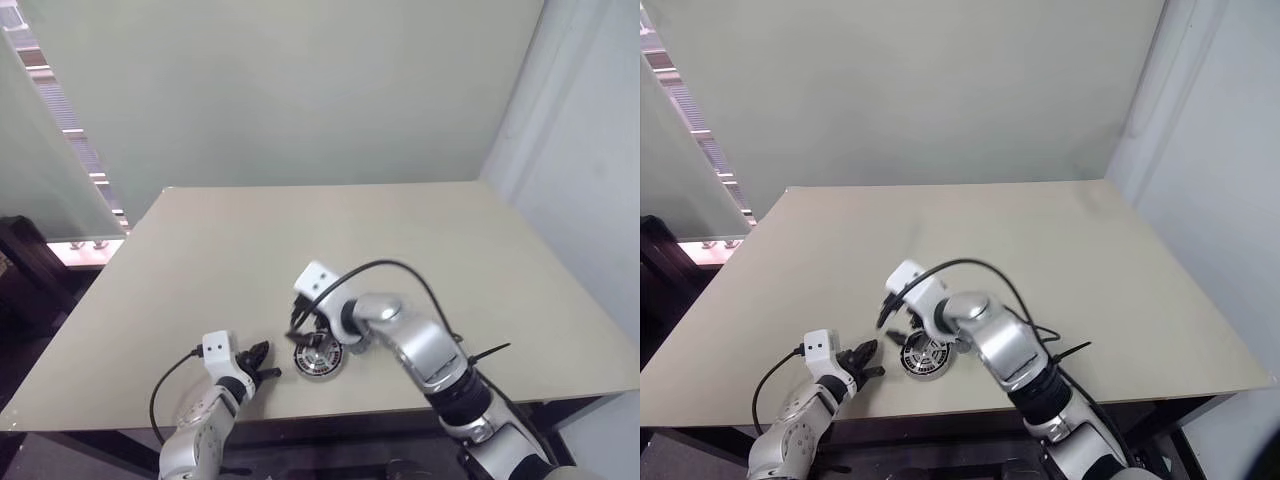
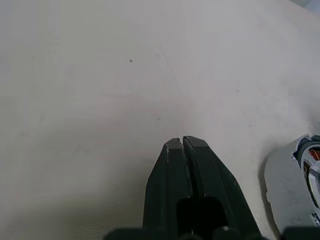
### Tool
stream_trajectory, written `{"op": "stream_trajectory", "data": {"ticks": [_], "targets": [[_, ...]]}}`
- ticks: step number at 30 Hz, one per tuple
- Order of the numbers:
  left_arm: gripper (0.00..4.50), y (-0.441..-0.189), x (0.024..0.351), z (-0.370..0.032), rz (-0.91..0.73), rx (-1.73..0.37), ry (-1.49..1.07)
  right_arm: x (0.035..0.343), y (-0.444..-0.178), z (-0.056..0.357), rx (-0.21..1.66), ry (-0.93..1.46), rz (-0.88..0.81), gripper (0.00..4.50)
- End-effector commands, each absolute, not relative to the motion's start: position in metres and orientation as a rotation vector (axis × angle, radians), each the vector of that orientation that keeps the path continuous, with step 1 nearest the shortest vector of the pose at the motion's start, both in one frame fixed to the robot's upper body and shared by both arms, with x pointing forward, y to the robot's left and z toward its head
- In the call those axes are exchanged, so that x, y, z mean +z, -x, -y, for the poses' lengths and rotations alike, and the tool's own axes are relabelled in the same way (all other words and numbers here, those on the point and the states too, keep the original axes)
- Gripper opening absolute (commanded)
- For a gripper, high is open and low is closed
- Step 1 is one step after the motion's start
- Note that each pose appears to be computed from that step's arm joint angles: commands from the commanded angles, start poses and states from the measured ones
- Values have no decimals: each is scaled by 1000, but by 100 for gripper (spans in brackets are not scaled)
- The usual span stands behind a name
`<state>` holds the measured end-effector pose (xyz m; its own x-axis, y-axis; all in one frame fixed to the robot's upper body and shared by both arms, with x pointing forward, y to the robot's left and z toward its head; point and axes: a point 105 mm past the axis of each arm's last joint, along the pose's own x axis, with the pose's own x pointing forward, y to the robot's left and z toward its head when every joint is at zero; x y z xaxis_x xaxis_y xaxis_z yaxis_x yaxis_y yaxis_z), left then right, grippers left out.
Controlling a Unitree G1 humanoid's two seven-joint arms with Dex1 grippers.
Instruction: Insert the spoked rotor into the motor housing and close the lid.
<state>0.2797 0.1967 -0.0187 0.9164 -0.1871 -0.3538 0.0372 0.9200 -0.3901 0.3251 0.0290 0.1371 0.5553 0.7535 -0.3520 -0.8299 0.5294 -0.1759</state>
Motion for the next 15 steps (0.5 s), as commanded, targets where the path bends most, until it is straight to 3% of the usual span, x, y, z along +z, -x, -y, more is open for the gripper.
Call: {"op": "stream_trajectory", "data": {"ticks": [1, 8, 15], "targets": [[0, -286, -3, -198, -341, -150, 373, 170, -346, -3, 844, 344, -128, 448], [0, -289, 8, -204, -320, -188, 338, 150, -380, 67, 630, 637, -184, 448], [0, -288, 21, -211, -311, -220, 302, 101, -361, 73, 756, 750, -344, 448]]}}
